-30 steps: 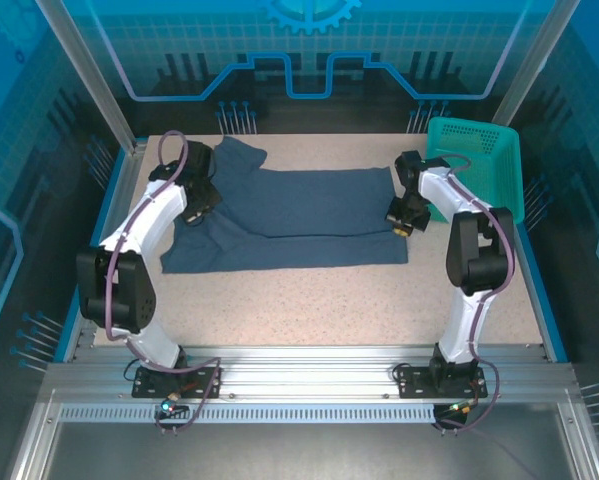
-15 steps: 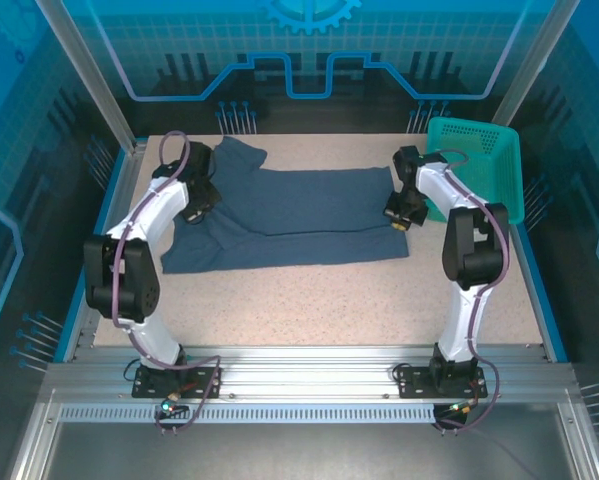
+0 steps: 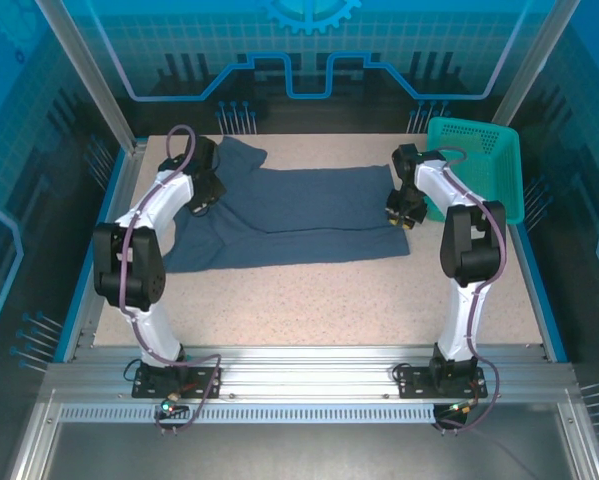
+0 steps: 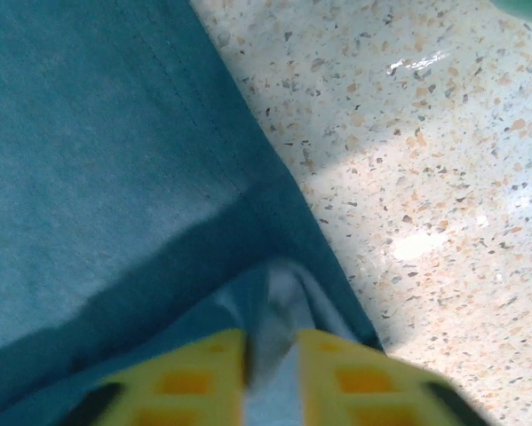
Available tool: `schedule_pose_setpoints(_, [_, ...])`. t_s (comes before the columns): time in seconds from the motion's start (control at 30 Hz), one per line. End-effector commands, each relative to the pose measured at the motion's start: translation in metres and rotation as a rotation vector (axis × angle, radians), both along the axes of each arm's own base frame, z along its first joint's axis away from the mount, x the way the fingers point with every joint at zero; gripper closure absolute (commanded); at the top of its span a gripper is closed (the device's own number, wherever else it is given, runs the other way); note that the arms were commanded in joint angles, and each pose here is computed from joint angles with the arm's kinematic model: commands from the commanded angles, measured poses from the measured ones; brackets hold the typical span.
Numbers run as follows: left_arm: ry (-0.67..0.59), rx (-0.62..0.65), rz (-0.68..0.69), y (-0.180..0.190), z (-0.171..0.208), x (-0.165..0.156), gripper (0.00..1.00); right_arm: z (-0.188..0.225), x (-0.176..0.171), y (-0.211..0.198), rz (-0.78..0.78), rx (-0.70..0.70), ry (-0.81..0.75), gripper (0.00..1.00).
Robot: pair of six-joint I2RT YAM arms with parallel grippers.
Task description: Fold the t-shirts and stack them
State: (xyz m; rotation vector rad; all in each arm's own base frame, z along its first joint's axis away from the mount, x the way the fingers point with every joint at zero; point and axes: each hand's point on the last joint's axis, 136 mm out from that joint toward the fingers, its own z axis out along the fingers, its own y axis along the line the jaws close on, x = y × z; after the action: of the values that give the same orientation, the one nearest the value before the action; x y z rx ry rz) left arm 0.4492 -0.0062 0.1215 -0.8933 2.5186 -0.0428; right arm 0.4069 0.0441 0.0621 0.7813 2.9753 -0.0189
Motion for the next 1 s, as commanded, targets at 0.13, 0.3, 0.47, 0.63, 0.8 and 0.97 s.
schedule_pose_setpoints(0.13, [-0.009,-0.017,-0.011,0.002,0.019,-0.005,0.55,0.015,-0.005,-0.003,0.007,0.011,-0.014,0.57])
schedule_pose_setpoints(0.3, [0.078,-0.080,0.076,0.001,0.008,-0.057,0.53,0.025,-0.026,0.013,0.054,0.061,-0.053,0.62])
schedule_pose_setpoints(0.47, [0.204,-0.206,0.204,0.010,-0.035,-0.107,0.72,-0.001,-0.043,0.041,0.154,0.130,-0.036,0.76])
schedule_pose_setpoints(0.63, [0.241,-0.306,0.279,0.021,-0.064,-0.108,0.84,-0.028,-0.046,0.041,0.175,0.105,0.025,0.84])
schedule_pose_setpoints(0.8, [0.289,-0.325,0.302,0.021,-0.088,-0.101,0.87,-0.049,-0.053,0.032,0.144,0.072,0.121,0.85])
schedule_pose_setpoints(0.97, [0.343,-0.295,0.317,0.022,-0.104,-0.117,0.88,-0.057,-0.078,0.021,0.098,0.032,0.214,0.85])
